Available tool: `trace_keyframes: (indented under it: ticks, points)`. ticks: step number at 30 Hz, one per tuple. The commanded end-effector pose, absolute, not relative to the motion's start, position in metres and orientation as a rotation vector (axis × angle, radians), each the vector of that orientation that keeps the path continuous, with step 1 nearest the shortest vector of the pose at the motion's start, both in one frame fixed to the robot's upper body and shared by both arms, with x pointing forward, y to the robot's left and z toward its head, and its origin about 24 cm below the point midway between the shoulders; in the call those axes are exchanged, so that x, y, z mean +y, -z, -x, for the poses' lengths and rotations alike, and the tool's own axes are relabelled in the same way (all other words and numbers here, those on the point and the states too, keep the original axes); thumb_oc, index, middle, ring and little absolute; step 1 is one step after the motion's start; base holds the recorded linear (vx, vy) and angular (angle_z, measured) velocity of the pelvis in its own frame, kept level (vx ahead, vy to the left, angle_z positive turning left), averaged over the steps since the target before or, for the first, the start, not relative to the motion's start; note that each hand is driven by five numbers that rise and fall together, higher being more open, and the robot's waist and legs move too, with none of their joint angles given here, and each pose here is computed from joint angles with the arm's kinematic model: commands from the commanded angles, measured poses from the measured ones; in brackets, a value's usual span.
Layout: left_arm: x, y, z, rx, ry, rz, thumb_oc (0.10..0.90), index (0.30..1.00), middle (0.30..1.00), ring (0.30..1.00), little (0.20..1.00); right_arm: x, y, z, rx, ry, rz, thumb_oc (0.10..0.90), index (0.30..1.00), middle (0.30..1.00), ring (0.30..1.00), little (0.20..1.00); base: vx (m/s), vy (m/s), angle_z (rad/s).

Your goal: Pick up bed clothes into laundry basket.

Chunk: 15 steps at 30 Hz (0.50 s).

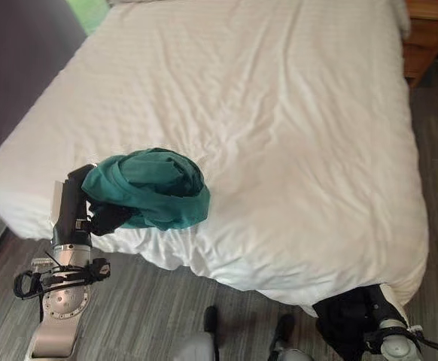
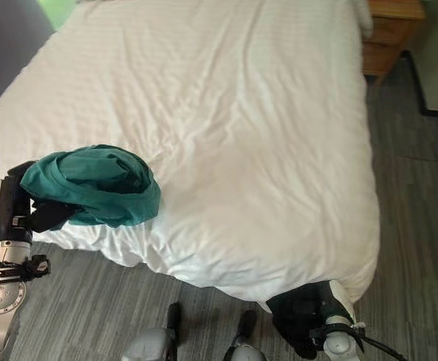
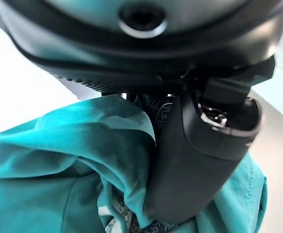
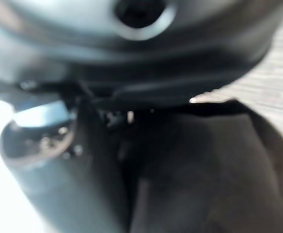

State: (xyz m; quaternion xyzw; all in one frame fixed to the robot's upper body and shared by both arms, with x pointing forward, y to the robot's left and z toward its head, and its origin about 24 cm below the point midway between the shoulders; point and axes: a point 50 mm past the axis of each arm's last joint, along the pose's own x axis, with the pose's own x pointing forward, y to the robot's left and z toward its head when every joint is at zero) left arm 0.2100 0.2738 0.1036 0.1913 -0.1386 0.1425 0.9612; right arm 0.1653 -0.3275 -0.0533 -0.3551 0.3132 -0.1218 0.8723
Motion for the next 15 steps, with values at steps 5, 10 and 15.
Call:
trace_keyframes:
  ticks: [5,10,15]
  points:
    - [0.262,-0.127,-0.209,-0.462,-0.245,-0.296,0.4,0.3,0.3,0.3,0.3,-0.318,-0.009,-0.231,0.302,0.276,0.692,0.4,0.3,0.3,0.3,0.3,-0.2,0.079,-0.22]
    - [0.228,-0.118,-0.228,-0.446,-0.115,-0.292,0.4,0.3,0.3,0.3,0.3,-0.316,-0.02,-0.231,0.25,0.28,0.687,0.4,0.3,0.3,0.3,0.3,-0.42,0.184,-0.07]
    - [0.197,-0.119,-0.252,-0.466,-0.018,-0.3,0.4,0.3,0.3,0.3,0.3,-0.301,-0.021,-0.229,0.214,0.273,0.693,0.4,0.3,0.3,0.3,0.3,-0.58,0.174,-0.13]
